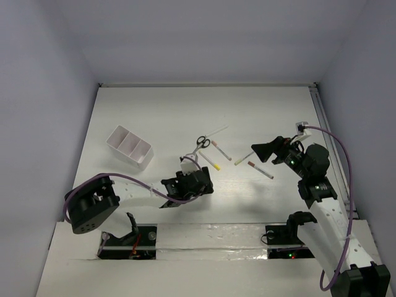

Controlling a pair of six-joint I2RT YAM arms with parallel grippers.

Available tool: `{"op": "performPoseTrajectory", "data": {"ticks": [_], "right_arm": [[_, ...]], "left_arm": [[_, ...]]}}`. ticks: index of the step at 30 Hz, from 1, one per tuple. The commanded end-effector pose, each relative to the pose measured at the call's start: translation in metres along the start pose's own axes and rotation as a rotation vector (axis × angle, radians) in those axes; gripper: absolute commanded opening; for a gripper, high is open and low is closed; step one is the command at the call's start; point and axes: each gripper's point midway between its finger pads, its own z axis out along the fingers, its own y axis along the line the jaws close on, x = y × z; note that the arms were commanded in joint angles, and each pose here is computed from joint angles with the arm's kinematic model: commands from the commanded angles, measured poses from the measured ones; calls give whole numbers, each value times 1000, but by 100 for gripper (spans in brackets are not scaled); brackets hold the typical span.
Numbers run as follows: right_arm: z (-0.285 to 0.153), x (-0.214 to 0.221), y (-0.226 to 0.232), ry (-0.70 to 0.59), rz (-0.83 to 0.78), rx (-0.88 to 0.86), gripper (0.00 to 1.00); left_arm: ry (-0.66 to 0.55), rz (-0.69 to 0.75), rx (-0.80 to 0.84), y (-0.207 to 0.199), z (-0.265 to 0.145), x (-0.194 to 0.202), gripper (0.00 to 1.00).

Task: Sort the stationery into containers
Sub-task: Pick up the stationery from the center of the board.

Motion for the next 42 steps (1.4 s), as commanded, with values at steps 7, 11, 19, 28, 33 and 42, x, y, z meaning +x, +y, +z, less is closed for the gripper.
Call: {"op": "performPoseTrajectory", "data": {"ticks": [7,11,19,28,33,42], "right_arm": [[1,-13,16,-25,-30,-59,100],[0,-13,17,-28,-33,-61,100],[0,-13,18,-25,-28,-70,100],[0,-13,20,-19,-26,-77,100],[-1,-13,22,-20,-29,-85,100],[0,-11,23,-14,-23,-97,100]], "left_arm": [[-81,-41,11,9,14,-37,69],[-52,-5,22,-1,22,-34,69],[-26,6,-53,24,16,-24,69],[-16,24,-145,52,-10,-16,87],[52,51,-144,33,-11,18,90],[-14,50,-124,12,-1,2,73]]}}
